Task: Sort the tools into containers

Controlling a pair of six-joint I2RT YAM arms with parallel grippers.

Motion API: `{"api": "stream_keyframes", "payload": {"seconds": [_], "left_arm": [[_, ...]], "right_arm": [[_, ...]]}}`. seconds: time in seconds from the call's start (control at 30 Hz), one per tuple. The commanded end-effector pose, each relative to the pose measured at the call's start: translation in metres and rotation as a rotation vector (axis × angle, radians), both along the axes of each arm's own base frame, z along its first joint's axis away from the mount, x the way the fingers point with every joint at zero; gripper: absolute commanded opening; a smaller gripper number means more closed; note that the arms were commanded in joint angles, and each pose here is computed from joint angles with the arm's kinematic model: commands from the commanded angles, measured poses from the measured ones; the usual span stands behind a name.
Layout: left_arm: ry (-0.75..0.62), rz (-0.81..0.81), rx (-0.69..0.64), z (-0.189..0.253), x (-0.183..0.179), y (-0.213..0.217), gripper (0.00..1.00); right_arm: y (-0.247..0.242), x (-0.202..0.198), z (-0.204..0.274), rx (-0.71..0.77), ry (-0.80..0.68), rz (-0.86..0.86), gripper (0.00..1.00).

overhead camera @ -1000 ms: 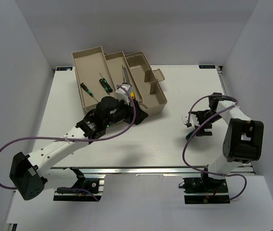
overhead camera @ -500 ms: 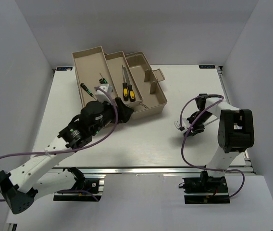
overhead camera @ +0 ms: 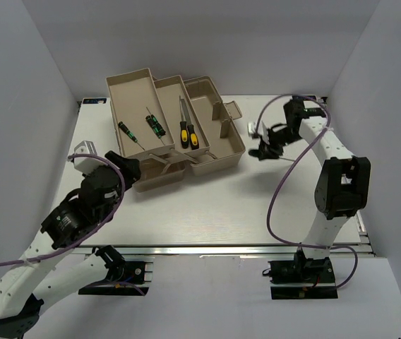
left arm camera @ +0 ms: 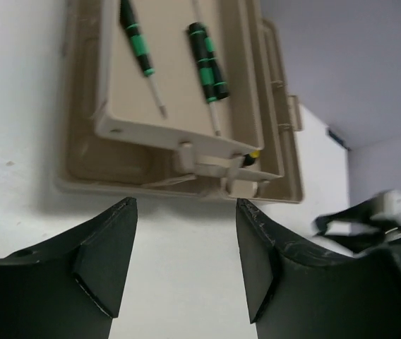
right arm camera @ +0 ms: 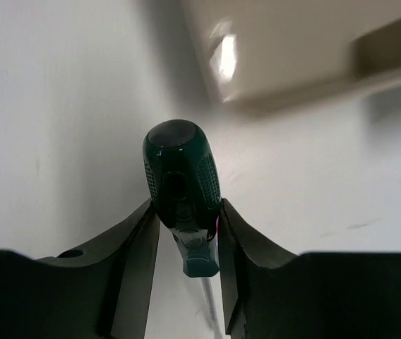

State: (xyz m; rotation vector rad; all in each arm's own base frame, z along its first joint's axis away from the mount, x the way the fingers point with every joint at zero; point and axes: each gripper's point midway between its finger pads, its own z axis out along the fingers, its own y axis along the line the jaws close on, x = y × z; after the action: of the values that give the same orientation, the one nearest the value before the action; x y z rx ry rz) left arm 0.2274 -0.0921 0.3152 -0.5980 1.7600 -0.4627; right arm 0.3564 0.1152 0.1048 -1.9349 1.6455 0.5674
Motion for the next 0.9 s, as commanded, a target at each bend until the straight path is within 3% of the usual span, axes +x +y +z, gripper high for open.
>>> {"api": "stream_keyframes", "payload": {"seconds": [0.0,0.03,0.07,0.23,0.27,0.3,0.37,0.6,0.67,0.73,0.77,0.8,0.87], "left_arm": [[0.096,0.118,0.047,-0.025,-0.005,0.022,0.68],[0.128,0.12,0.076,-0.031,-0.008,0.024,0.68],[0.156,0.121,0.101,-0.037,-0.007,0.022,0.68],[0.196,0.141,0.127,-0.047,-0.01,0.027,0.69],[0.193,0.138,0.123,-0.048,-0.011,0.027,0.69],[0.186,0.14,0.115,-0.047,-0.012,0.029,0.69],[0.19,0.137,0.111,-0.049,-0.014,0.03,0.69],[0.229,0.108,0.101,-0.063,-0.02,0.026,0.7],[0.241,0.092,0.096,-0.067,-0.021,0.022,0.71],[0.249,0.083,0.093,-0.071,-0.02,0.019,0.71],[0.252,0.079,0.093,-0.073,-0.019,0.018,0.71],[0.253,0.077,0.092,-0.074,-0.019,0.016,0.71],[0.261,0.084,0.106,-0.077,-0.017,0.016,0.72]], "right_arm": [[0.074,0.012,0.088,0.31,0.093,-0.157,0.0],[0.084,0.027,0.105,0.352,0.038,-0.172,0.0],[0.095,0.028,0.118,0.385,0.1,-0.25,0.0],[0.153,0.068,0.167,0.486,0.13,-0.424,0.0],[0.159,0.08,0.172,0.507,0.193,-0.551,0.0],[0.172,0.093,0.155,0.498,0.255,-0.6,0.0],[0.188,0.116,0.174,0.571,0.274,-0.732,0.0],[0.203,0.183,0.151,0.657,0.317,-1.055,0.0],[0.205,0.191,0.141,0.679,0.361,-1.087,0.06],[0.203,0.2,0.119,0.684,0.419,-1.135,0.19],[0.204,0.201,0.113,0.678,0.427,-1.138,0.3],[0.205,0.203,0.101,0.659,0.432,-1.14,0.55],[0.204,0.204,0.091,0.635,0.407,-1.115,0.71]]}}
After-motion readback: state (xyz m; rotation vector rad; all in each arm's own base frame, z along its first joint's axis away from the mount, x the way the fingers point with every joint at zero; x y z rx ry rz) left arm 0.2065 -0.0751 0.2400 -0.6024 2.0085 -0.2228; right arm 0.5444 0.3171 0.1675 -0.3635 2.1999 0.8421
